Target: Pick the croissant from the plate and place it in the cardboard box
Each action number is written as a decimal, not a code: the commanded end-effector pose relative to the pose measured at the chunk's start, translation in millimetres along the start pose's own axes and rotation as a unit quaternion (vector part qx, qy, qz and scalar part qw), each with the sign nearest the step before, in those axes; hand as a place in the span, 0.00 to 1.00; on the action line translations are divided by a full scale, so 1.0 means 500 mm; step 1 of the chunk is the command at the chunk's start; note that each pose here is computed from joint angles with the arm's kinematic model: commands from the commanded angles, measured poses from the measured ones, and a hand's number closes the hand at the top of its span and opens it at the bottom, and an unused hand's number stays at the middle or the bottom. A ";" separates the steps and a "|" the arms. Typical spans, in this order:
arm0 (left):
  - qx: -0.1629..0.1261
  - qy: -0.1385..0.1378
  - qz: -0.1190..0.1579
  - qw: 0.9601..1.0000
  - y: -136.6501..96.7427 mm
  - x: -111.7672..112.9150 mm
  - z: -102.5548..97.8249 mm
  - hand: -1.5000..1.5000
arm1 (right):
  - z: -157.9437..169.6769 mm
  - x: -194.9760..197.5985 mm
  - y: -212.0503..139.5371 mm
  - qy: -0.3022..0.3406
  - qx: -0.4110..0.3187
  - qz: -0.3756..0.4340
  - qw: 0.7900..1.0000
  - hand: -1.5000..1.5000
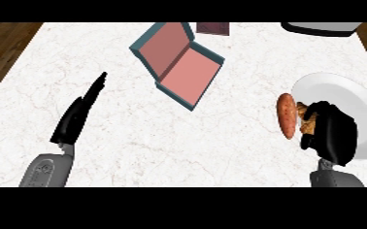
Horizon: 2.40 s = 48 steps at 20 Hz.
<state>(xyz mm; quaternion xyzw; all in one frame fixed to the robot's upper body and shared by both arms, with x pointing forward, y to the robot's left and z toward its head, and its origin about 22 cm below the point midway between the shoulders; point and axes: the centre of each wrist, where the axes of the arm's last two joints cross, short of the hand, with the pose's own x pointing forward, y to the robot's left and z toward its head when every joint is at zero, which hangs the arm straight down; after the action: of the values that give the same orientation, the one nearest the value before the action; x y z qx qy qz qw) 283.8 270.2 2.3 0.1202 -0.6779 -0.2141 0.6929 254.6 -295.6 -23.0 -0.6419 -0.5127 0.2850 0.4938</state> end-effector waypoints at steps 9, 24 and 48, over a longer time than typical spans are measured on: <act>-0.067 -0.040 -0.013 0.997 -0.049 0.047 -0.034 0.50 | -0.073 0.313 -0.073 -0.037 0.061 -0.005 0.997 1.00; -0.066 -0.030 -0.012 0.997 -0.070 0.065 -0.063 0.50 | -0.181 0.603 -0.330 0.161 -0.055 0.061 0.984 1.00; -0.031 -0.010 -0.004 0.999 -0.039 0.018 -0.045 0.50 | -0.240 0.633 -0.250 0.254 0.197 -0.022 0.947 0.00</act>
<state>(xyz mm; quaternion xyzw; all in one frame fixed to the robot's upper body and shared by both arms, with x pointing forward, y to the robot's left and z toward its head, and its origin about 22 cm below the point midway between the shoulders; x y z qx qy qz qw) 307.8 242.6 3.7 0.1008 -0.6773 -0.2385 0.6887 411.6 -51.7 191.4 -0.5988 -0.3662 0.2565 0.6645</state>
